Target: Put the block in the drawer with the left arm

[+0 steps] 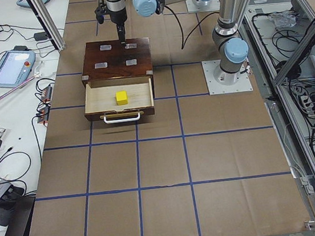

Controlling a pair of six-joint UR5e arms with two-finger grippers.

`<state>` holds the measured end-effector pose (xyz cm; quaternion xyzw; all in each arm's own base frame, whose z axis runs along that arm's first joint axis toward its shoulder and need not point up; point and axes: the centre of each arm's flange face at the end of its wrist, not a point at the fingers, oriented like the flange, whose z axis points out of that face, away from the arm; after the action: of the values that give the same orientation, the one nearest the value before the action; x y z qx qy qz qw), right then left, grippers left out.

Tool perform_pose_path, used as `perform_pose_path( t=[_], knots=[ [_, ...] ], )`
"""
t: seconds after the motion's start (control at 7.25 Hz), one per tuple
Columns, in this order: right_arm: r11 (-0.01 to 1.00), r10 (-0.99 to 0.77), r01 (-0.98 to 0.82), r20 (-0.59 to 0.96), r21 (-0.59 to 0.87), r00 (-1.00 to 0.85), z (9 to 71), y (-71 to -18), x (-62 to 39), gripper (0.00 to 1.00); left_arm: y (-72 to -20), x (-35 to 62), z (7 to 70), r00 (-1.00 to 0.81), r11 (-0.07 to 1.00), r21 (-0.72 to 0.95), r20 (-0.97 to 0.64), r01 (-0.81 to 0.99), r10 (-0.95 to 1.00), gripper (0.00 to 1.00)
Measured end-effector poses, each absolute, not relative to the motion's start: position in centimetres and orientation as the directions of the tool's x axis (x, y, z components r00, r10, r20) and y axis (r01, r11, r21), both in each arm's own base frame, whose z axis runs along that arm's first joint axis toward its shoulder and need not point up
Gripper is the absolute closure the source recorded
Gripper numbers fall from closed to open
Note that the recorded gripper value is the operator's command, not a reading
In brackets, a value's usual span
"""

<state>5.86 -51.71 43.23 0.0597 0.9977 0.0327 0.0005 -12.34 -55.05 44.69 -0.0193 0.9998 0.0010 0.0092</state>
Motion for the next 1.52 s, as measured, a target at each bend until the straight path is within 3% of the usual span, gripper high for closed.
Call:
perform_pose_path(
  t=[0.69, 1.52],
  knots=[
    [0.991, 0.119, 0.118, 0.003, 0.065, -0.993, 43.2, -51.7, 5.9, 0.0, -52.5, -14.0, 42.2, -1.0, 0.999, 0.054, -0.016, 0.001, 0.001, 0.01],
    [0.991, 0.118, 0.118, 0.003, 0.065, -0.993, 43.3, -51.7, 5.9, 0.0, -51.5, -14.2, 43.8, -0.999, 0.999, 0.017, -0.004, 0.046, 0.046, 0.01]
  ],
)
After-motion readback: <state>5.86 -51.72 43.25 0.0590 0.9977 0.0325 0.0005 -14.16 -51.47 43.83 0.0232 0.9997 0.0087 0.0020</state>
